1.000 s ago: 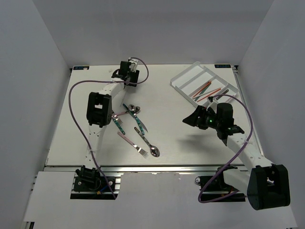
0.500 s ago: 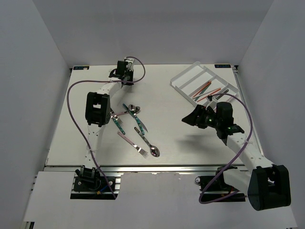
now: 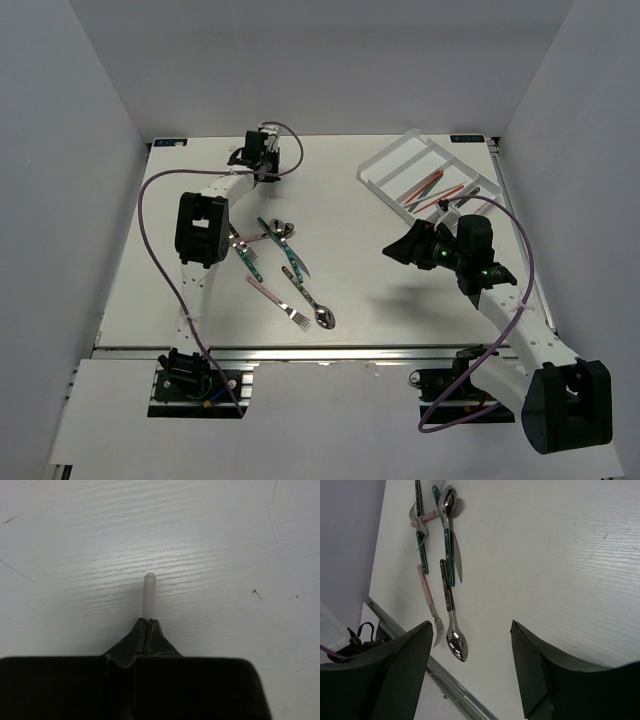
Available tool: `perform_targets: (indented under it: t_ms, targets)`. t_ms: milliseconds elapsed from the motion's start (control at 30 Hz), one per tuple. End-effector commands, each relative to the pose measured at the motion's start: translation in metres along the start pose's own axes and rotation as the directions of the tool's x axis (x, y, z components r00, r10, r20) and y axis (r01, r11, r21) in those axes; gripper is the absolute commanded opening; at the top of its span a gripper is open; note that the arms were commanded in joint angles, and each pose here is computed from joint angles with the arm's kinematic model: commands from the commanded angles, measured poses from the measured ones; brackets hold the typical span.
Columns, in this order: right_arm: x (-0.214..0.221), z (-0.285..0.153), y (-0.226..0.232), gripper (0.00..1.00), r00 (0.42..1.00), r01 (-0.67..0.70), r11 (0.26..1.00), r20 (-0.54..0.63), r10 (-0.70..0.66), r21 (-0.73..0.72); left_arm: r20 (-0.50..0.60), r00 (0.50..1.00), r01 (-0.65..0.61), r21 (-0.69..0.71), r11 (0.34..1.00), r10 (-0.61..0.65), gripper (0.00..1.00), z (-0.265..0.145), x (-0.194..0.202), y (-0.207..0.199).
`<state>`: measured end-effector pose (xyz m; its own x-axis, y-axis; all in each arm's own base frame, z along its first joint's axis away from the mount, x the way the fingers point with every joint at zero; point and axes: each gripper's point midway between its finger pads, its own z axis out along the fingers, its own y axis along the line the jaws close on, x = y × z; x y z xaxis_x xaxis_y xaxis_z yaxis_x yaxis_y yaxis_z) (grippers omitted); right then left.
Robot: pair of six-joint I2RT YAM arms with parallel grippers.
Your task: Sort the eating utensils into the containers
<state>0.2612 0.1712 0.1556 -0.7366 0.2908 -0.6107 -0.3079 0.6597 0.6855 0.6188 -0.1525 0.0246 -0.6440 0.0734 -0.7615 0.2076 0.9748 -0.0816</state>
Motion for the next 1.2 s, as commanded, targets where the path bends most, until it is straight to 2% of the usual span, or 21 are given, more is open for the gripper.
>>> perform_targets:
  t_ms: [0, 67, 233, 467, 667, 700, 733, 767, 800, 833, 933, 967, 1000, 1067, 1133, 1167]
  targets:
    - [-0.007, -0.003, 0.014, 0.69, 1.0, 0.02, 0.999, 0.013, -0.019, -0.041, -0.033, 0.999, 0.01, -0.1, 0.995, -0.014, 0.0, -0.019, 0.0, 0.013]
    - [-0.007, -0.003, 0.013, 0.69, 1.0, 0.02, 0.999, 0.015, -0.019, -0.037, 0.022, 1.0, 0.005, -0.109, 0.994, -0.002, 0.0, -0.031, -0.034, 0.013]
    - [-0.006, -0.002, 0.011, 0.69, 1.0, 0.011, 0.999, 0.02, -0.01, -0.033, 0.128, 0.992, 0.008, -0.17, 0.985, 0.014, 0.0, -0.064, -0.084, 0.02]
    - [-0.006, -0.002, 0.01, 0.69, 1.0, 0.009, 0.999, 0.018, -0.008, -0.032, 0.128, 0.991, -0.001, -0.241, 0.971, 0.033, 0.0, -0.085, -0.082, 0.033]
    - [-0.002, -0.001, 0.007, 0.69, 1.0, 0.005, 1.0, 0.01, -0.005, -0.025, 0.071, 0.996, -0.044, -0.232, 0.972, 0.062, 0.0, -0.075, -0.071, 0.032]
    - [-0.001, -0.001, 0.007, 0.69, 1.0, 0.007, 1.0, 0.006, -0.007, -0.025, 0.057, 0.996, -0.055, -0.236, 0.97, 0.07, 0.08, -0.07, -0.067, 0.035]
    - [-0.001, -0.001, 0.006, 0.69, 1.0, 0.011, 1.0, 0.004, -0.011, -0.023, 0.051, 0.994, -0.083, -0.234, 0.969, 0.098, 0.3, -0.072, -0.075, 0.042]
    - [-0.001, -0.002, 0.006, 0.69, 1.0, 0.023, 0.999, 0.004, -0.022, -0.023, 0.049, 0.995, -0.082, -0.18, 0.98, 0.092, 0.38, -0.069, -0.077, 0.041]
    - [-0.001, -0.002, 0.005, 0.69, 1.0, 0.028, 0.999, 0.004, -0.028, -0.019, 0.016, 0.998, -0.063, -0.161, 0.985, 0.066, 0.47, -0.057, -0.066, 0.058]
    - [0.005, -0.003, 0.002, 0.69, 1.0, 0.019, 1.0, -0.015, -0.019, -0.006, 0.028, 0.998, -0.043, -0.145, 0.989, 0.048, 0.71, -0.063, -0.081, 0.062]
    - [0.008, -0.002, -0.003, 0.69, 0.999, 0.028, 1.0, -0.023, -0.028, 0.014, -0.024, 0.999, -0.032, -0.127, 0.991, 0.029, 0.79, -0.057, -0.072, 0.076]
    - [0.009, -0.001, -0.006, 0.69, 0.999, 0.026, 1.0, -0.028, -0.025, 0.018, -0.033, 0.999, -0.039, -0.107, 0.994, 0.036, 0.88, -0.056, -0.068, 0.073]
    - [0.008, 0.0, -0.006, 0.69, 0.999, 0.026, 1.0, -0.028, -0.026, 0.017, -0.038, 0.998, -0.044, -0.067, 0.997, 0.041, 0.89, -0.055, -0.065, 0.067]
    - [0.01, 0.002, -0.006, 0.69, 0.999, 0.019, 1.0, -0.039, -0.018, 0.013, -0.049, 0.998, -0.044, -0.031, 0.999, 0.043, 0.88, -0.053, -0.056, 0.06]
    - [0.009, 0.004, -0.005, 0.69, 0.999, 0.014, 1.0, -0.038, -0.014, 0.005, -0.055, 0.998, -0.036, -0.039, 0.999, 0.034, 0.82, -0.046, -0.051, 0.061]
    - [0.009, 0.005, -0.006, 0.69, 0.999, 0.01, 1.0, -0.042, -0.01, 0.006, -0.055, 0.998, -0.034, -0.044, 0.998, 0.032, 0.75, -0.044, -0.05, 0.061]
